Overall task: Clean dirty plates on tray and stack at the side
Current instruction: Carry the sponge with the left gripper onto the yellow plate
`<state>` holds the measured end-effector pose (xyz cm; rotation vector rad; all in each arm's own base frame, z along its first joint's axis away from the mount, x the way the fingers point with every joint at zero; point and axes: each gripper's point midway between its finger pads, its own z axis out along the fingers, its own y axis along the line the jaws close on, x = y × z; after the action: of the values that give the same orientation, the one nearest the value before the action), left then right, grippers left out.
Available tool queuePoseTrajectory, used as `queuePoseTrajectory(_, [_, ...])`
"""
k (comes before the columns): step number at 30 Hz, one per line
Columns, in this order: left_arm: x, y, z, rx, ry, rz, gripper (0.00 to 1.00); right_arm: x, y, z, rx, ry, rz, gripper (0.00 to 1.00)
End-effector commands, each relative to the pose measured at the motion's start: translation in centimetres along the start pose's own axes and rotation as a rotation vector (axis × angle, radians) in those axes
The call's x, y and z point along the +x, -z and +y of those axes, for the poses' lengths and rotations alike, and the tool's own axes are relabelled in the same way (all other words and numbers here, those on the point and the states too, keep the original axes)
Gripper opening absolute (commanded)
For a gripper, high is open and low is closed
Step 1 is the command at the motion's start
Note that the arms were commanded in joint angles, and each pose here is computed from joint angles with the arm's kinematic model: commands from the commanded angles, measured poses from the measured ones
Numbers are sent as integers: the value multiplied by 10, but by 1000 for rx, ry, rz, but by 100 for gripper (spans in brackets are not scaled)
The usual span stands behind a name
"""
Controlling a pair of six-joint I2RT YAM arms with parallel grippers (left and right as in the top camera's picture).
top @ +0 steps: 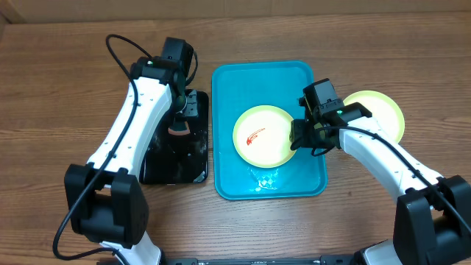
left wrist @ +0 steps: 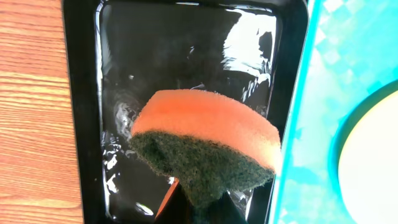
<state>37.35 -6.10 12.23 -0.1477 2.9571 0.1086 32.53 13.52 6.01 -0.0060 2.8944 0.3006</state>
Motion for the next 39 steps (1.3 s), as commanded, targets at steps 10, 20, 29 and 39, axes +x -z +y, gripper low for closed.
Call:
queuePoseTrajectory(10, [0, 24, 7, -1, -12, -35, 4, 11, -49, -3, -17, -37, 97, 42])
queuePoseTrajectory(20, [-4, 28, -33, 197, -57, -45, 4, 11, -53, -3, -21, -55, 88, 10])
queuePoseTrajectory(29, [-10, 37, -102, 295, -195, -168, 4, 27, -65, -11, -11, -58, 106, 4])
queuePoseTrajectory(39, [28, -31, -202, 400, -245, -28, 4, 28, -65, -11, -11, -58, 109, 4])
